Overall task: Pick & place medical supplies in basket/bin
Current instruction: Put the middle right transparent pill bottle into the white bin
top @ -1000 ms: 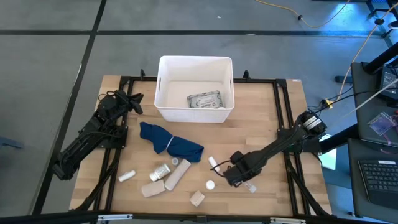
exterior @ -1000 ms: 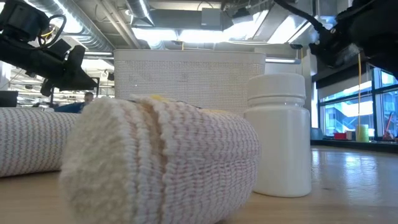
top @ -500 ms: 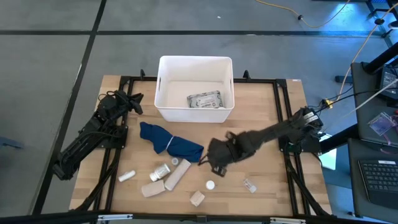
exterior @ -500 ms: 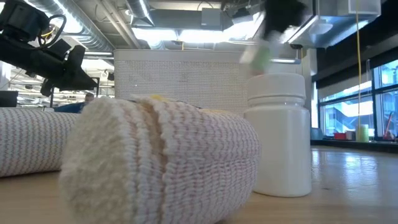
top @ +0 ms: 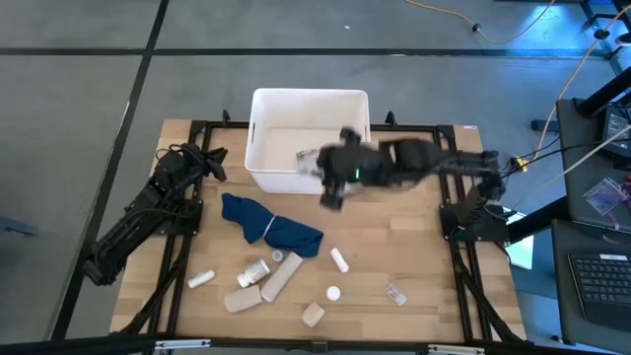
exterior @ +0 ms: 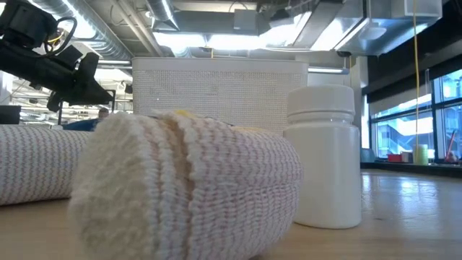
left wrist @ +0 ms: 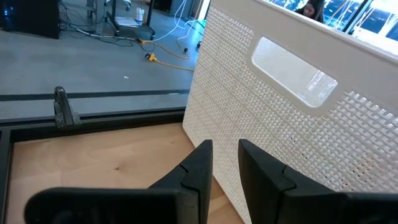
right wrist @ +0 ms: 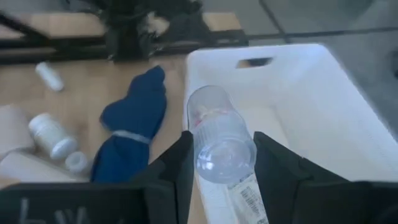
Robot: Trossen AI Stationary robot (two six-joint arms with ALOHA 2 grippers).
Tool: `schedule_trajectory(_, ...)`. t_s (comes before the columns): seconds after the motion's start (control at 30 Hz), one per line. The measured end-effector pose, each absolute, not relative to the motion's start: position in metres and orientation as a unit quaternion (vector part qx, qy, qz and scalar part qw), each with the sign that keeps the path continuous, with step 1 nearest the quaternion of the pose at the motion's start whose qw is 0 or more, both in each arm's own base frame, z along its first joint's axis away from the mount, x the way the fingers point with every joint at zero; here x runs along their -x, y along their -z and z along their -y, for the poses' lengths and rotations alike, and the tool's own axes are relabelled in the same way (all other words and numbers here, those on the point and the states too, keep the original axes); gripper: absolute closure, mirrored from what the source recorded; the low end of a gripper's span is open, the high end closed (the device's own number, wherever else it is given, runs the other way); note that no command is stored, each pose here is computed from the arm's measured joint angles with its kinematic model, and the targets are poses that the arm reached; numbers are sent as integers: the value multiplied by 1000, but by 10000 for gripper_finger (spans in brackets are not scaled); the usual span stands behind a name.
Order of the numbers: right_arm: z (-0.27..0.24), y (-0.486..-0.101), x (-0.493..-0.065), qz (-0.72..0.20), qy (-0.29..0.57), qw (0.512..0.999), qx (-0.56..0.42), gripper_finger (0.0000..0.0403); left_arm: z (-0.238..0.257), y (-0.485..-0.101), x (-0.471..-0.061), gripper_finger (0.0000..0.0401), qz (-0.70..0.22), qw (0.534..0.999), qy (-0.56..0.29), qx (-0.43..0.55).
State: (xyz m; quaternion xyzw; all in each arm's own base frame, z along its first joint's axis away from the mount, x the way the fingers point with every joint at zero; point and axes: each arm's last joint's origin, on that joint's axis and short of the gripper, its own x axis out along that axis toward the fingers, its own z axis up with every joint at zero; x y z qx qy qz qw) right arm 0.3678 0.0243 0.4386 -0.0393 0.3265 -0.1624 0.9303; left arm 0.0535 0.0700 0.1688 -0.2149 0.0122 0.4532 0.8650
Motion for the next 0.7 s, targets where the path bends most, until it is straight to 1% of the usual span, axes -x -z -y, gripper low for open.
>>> schedule_trajectory(0.1, 15, -442, -369, -325, 165, 931, 4, 269, -70, -169, -53, 329, -12, 865, -454, 215)
schedule_trajectory(0.23, 69, -426, -370, -351, 186, 917, -42, 268, -70, -169, -53, 329, -12, 865, -454, 215)
schedule_trajectory(0.37, 120, -392, -373, -398, 190, 889, -122, 268, -70, -169, -53, 329, -12, 865, -454, 215)
schedule_trajectory(0.5, 157, -352, -375, -445, 163, 861, -187, 268, -70, -169, -53, 329, -12, 865, -454, 215)
schedule_trajectory(0.7, 188, -296, -380, -503, 164, 819, -223, 267, -70, -169, -53, 329, -12, 864, -455, 214)
